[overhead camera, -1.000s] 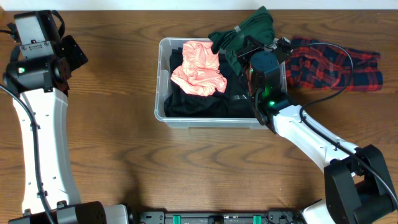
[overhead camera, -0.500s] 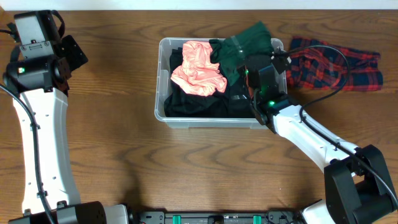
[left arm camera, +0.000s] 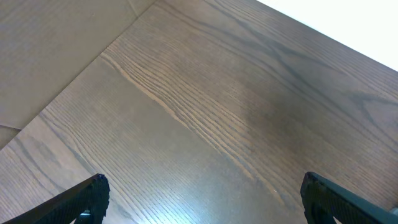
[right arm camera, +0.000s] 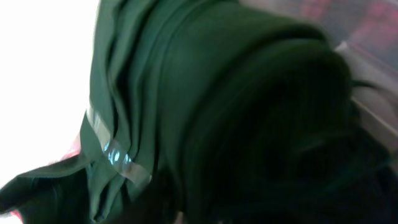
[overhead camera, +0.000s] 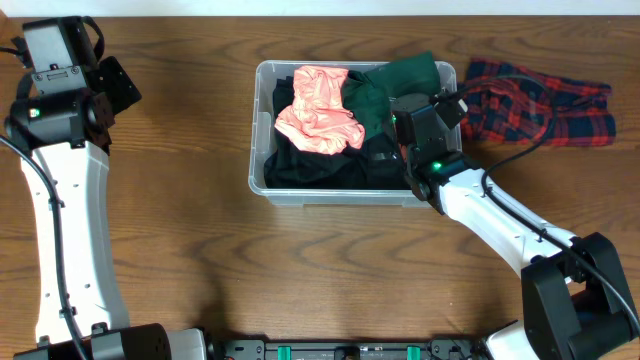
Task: Pack container
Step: 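Carry the green garment over the bin and release it, then press the green garment down into the bin with right gripper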
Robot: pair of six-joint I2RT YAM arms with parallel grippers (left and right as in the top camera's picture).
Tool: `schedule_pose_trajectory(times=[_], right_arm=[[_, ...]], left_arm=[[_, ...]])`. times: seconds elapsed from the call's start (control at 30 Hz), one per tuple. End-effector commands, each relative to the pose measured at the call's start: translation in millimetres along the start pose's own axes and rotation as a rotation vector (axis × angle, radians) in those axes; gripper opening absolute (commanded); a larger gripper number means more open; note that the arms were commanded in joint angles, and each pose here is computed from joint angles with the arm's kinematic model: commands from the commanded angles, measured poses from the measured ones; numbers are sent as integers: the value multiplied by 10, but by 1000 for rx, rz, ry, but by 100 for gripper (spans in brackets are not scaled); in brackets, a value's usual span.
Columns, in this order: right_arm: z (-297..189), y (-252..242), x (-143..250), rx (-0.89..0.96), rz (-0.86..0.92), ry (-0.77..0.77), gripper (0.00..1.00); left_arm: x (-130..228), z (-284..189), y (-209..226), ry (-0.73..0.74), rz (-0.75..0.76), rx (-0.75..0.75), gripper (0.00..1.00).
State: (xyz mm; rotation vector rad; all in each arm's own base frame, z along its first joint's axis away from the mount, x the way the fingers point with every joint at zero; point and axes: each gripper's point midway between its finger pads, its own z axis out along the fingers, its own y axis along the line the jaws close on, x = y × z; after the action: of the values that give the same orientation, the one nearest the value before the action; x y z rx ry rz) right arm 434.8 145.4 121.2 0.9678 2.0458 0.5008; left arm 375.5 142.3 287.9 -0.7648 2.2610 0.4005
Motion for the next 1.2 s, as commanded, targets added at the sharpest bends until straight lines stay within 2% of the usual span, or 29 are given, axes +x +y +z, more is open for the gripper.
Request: schedule_pose_trajectory(times=[0.0, 0.07, 0.17, 0.47, 0.6, 0.63, 0.67, 0.7, 0.77, 0.8, 1.03, 1.17], right_arm=[[-52, 109, 7, -37, -183, 17, 47], [-106, 134, -16, -45, -278, 15, 62], [-231, 164, -81, -50, -366, 7, 74], [-774, 396, -263, -157, -510, 3, 81], [-1036, 557, -377, -235, -642, -41, 82], [-1083, 596, -411, -249, -682, -61, 78], [-1106, 641, -434, -265, -729, -81, 68], [-1116, 686, -456, -278, -780, -104, 51], [-1093, 754, -469, -293, -895, -142, 8], [-1069, 779, -471, -296, -943, -159, 1], [-528, 826, -295, -270, -1335, -232, 1], [-156, 652, -191, -224, -1413, -199, 1]], left_arm=[[-4, 10, 32, -2, -1, -15, 98], [-4, 10, 32, -2, -1, -15, 98], [-4, 10, 32, -2, -1, -15, 98], [-4, 10, 32, -2, -1, -15, 98], [-4, 10, 32, -2, -1, -15, 98], [-4, 10, 32, -2, -1, -15, 98], [-4, 10, 32, -2, -1, -15, 98], [-4, 10, 32, -2, -1, -15, 98], [-4, 10, 32, -2, -1, -15, 98], [-4, 10, 32, -2, -1, -15, 98], [-4, 10, 32, -2, -1, -15, 98], [-4, 10, 32, -2, -1, -15, 98]])
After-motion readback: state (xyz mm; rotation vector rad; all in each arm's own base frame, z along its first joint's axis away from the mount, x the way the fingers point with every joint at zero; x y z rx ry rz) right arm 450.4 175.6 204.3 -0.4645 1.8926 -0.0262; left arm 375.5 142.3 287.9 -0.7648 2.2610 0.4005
